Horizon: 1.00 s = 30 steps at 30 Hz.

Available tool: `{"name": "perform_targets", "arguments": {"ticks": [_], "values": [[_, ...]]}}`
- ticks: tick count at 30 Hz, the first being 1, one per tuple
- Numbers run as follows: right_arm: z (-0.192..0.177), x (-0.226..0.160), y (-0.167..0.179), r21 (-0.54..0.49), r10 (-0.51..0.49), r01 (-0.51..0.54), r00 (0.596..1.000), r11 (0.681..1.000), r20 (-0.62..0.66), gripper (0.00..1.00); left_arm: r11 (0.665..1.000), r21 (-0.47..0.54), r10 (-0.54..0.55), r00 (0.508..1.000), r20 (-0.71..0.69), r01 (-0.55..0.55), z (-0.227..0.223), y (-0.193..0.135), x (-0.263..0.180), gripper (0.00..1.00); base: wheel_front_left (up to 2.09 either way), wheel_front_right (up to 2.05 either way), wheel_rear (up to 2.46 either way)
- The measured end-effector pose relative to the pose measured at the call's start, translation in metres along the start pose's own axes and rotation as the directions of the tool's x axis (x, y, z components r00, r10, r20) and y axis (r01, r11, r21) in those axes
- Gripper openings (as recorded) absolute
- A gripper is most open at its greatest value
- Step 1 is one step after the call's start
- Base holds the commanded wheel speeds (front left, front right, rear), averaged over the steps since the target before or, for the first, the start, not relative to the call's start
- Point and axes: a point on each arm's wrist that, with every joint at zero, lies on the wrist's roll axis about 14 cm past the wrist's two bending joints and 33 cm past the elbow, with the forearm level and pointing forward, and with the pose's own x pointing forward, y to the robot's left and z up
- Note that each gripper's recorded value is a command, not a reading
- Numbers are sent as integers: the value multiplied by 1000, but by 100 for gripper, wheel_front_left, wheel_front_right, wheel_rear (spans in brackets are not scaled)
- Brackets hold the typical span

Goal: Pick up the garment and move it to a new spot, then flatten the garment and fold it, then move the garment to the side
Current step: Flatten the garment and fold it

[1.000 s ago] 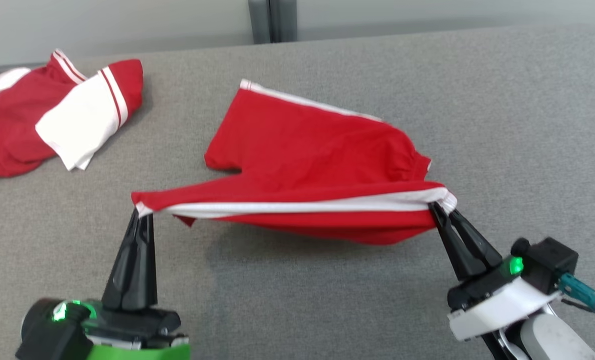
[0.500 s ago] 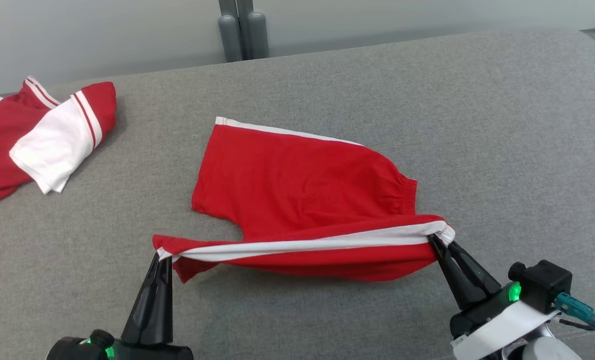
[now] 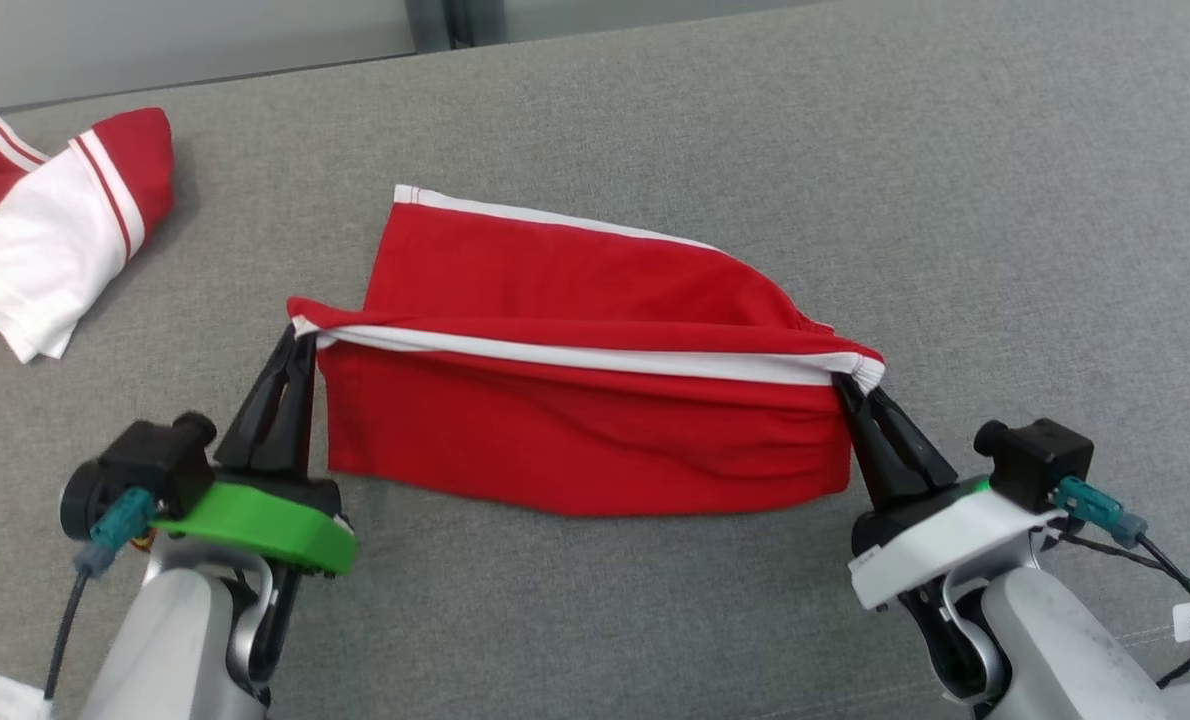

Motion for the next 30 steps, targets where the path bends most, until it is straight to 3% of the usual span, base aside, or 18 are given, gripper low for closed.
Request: {"name": "perform_targets", "arguments": {"ticks": [11,21,25,26,27,28,29,30], "values": [[-25,43,-20,19,-79,80,995,997,-59,0,997,50,-42,982,-185,53,-50,14,73,0,0,0,0],[-41,54,-39,7,-135,137,985,991,-109,0,995,63,-61,962,-266,81,-78,10,114,0,0,0,0],[-42,55,-41,4,-140,142,984,990,-113,25,995,71,-53,962,-266,74,-76,9,127,0,0,0,0],[-42,55,-41,4,-142,143,983,990,-114,37,995,71,-49,963,-267,71,-76,9,130,10,0,0,0],[-42,55,-42,7,-145,147,983,989,-114,64,995,69,-49,962,-269,70,-77,8,131,34,0,0,0],[-42,54,-43,9,-148,150,982,989,-114,100,995,69,-47,961,-274,68,-77,7,131,86,0,0,0],[-41,54,-43,9,-148,149,983,989,-112,100,995,70,-46,959,-279,68,-79,7,131,100,0,0,0],[-40,54,-42,15,-147,149,983,989,-109,100,995,69,-47,959,-280,69,-79,5,130,100,0,0,0]]}}
